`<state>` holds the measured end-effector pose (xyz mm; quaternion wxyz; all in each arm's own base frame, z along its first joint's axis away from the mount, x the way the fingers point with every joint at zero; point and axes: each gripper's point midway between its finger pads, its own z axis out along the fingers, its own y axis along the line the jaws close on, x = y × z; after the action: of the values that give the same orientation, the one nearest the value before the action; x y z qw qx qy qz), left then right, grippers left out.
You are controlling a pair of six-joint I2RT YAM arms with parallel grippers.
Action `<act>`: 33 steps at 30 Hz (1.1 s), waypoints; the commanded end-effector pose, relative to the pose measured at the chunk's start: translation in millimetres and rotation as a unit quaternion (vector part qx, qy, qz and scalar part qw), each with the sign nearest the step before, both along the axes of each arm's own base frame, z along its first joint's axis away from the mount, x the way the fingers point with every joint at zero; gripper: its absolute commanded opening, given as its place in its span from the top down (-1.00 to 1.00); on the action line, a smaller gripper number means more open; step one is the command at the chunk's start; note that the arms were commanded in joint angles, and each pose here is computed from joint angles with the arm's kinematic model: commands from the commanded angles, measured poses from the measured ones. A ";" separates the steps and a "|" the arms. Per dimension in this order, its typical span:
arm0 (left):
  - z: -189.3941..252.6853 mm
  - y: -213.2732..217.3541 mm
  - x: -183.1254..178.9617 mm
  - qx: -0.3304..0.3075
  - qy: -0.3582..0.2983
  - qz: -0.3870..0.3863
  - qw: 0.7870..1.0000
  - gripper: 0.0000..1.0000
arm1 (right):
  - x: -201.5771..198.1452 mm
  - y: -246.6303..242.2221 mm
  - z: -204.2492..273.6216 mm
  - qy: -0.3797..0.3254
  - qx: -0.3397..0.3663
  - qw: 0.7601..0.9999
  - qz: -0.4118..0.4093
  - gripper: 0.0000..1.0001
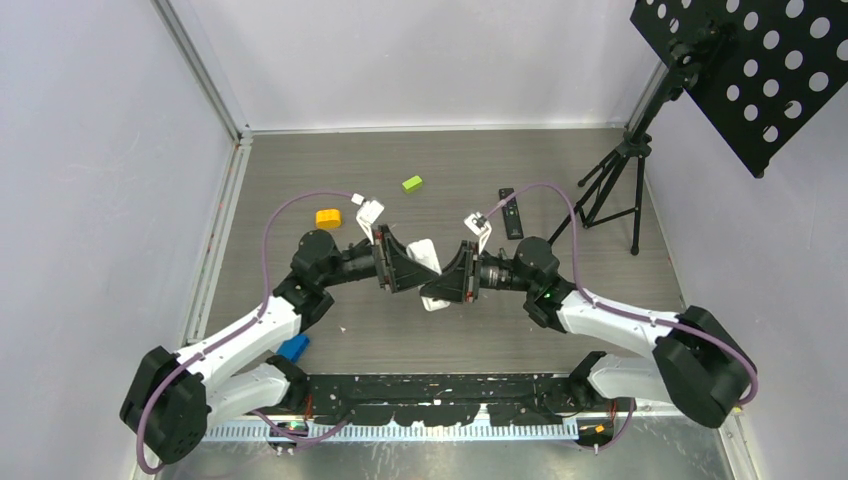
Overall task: Load the batteries into the remote control
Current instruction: Adjust the remote control.
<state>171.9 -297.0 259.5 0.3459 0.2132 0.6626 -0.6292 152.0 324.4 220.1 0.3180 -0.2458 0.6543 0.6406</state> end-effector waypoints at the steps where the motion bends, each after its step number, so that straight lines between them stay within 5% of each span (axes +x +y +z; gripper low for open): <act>1: 45.8 5.6 6.1 -0.091 -0.018 0.042 0.995 -0.08 | 7.6 6.3 42.0 -0.015 0.084 0.996 -0.009 0.87; 10: 45.8 10.5 17.0 -0.099 -0.010 0.082 0.992 -0.19 | 1.9 9.8 42.1 -0.002 0.100 0.995 0.020 0.87; 16: 40.2 9.1 24.6 -0.094 0.002 0.095 0.991 0.00 | -2.3 10.0 41.4 -0.003 0.097 0.995 0.034 0.87; 25: 32.6 8.2 35.1 -0.084 0.017 0.110 0.990 0.00 | -6.5 10.1 40.0 0.000 0.093 0.994 0.050 0.87; 33: 24.6 12.2 41.4 -0.072 0.020 0.126 0.989 0.28 | -7.2 9.6 37.5 0.004 0.090 0.995 0.053 0.87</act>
<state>204.7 -289.7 280.1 0.4010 0.0972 0.6486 -0.6396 149.3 334.7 238.4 0.2815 -0.2222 0.6162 0.7012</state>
